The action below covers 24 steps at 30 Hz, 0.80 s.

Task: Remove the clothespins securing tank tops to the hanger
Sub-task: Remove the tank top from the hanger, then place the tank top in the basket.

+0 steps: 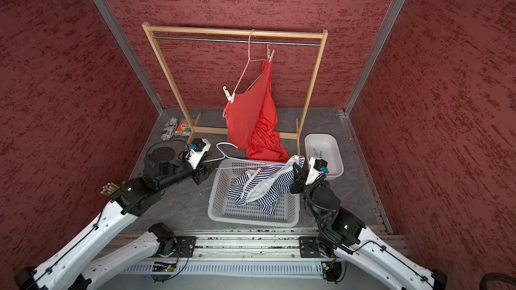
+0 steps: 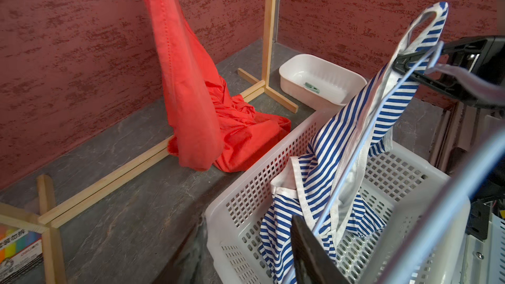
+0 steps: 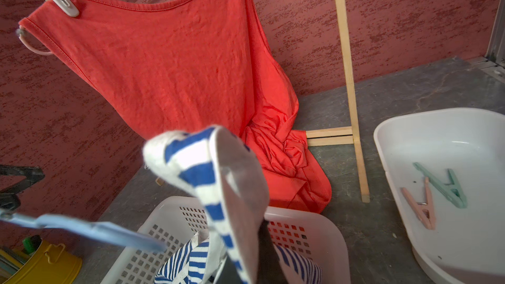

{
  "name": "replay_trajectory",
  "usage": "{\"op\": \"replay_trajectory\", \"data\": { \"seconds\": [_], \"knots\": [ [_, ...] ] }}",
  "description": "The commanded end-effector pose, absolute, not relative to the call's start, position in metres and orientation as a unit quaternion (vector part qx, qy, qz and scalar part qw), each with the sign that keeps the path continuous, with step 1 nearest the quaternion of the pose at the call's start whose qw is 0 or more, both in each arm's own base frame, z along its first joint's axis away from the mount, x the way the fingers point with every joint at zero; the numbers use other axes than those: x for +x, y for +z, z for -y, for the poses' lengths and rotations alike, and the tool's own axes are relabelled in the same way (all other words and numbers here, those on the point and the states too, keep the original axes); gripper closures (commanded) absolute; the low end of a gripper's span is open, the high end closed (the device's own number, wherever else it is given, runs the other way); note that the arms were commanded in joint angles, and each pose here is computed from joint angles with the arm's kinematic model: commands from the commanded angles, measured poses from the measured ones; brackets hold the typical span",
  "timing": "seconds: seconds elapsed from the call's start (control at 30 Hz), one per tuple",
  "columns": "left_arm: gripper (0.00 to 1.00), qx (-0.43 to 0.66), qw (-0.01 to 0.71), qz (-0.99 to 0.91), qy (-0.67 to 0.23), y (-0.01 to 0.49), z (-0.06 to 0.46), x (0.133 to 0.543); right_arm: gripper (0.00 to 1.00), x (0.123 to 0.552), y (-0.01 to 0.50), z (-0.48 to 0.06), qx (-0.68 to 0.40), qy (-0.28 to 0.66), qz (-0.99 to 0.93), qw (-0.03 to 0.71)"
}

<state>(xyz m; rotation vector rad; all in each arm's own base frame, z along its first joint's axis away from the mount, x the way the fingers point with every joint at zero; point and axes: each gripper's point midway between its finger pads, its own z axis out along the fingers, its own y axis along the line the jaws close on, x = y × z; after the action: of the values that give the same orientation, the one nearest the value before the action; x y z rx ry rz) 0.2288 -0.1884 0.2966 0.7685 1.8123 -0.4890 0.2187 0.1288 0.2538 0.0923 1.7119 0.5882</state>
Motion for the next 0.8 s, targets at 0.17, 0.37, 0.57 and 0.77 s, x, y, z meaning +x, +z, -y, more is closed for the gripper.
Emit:
{"op": "replay_trajectory", "data": {
  "seconds": [0.17,0.37,0.57,0.77],
  "knots": [
    [1.0,0.285,0.559,-0.746,-0.223,0.322,0.189,0.244,1.0,0.222,0.249,-0.202,-0.092,0.305,-0.755,0.573],
    [1.0,0.249,0.584,-0.746,-0.198,0.333,0.175,0.257,1.0,0.202,0.224,-0.235,-0.125,0.406,-0.735,0.528],
    [1.0,0.181,0.59,-0.768,-0.173,0.33,0.145,0.257,1.0,0.193,0.175,-0.225,-0.114,0.383,-0.776,0.488],
    [1.0,0.123,0.597,-0.774,-0.17,0.328,0.126,0.251,0.47,0.2,0.153,-0.238,-0.139,0.354,-0.799,0.466]
  ]
}}
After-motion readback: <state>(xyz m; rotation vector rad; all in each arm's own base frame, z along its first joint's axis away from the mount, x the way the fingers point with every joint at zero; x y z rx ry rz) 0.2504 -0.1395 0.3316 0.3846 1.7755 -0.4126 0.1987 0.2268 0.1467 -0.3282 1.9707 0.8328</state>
